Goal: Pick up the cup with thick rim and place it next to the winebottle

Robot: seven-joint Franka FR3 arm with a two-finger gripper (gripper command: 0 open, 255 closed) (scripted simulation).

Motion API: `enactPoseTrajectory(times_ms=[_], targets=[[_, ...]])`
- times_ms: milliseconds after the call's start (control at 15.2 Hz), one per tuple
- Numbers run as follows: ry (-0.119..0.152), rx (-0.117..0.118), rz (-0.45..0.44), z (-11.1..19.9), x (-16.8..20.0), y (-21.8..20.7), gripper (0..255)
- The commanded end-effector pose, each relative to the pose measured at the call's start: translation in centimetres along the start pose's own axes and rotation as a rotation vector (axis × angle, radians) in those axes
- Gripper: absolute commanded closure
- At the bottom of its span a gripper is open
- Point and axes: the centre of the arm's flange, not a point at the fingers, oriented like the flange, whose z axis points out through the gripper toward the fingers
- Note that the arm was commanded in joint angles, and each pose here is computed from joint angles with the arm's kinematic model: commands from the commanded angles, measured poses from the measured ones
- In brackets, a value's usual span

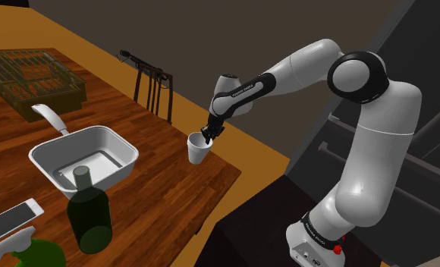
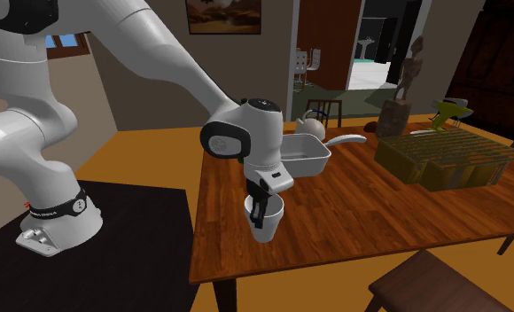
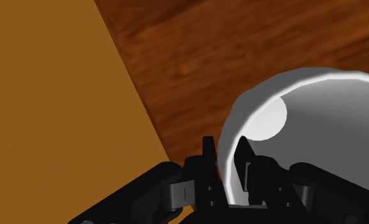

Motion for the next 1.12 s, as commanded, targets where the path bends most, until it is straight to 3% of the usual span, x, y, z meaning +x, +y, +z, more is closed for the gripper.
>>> enactPoseTrajectory(times_ms=[0, 396, 1056], targets=[[0.0, 0.0, 0.0, 0.0, 0.0, 0.0, 255], [0.0, 0.0, 0.0, 0.0, 0.0, 0.0, 255], [0.0, 0.0, 0.0, -5.3, -0.1, -0.1, 255]])
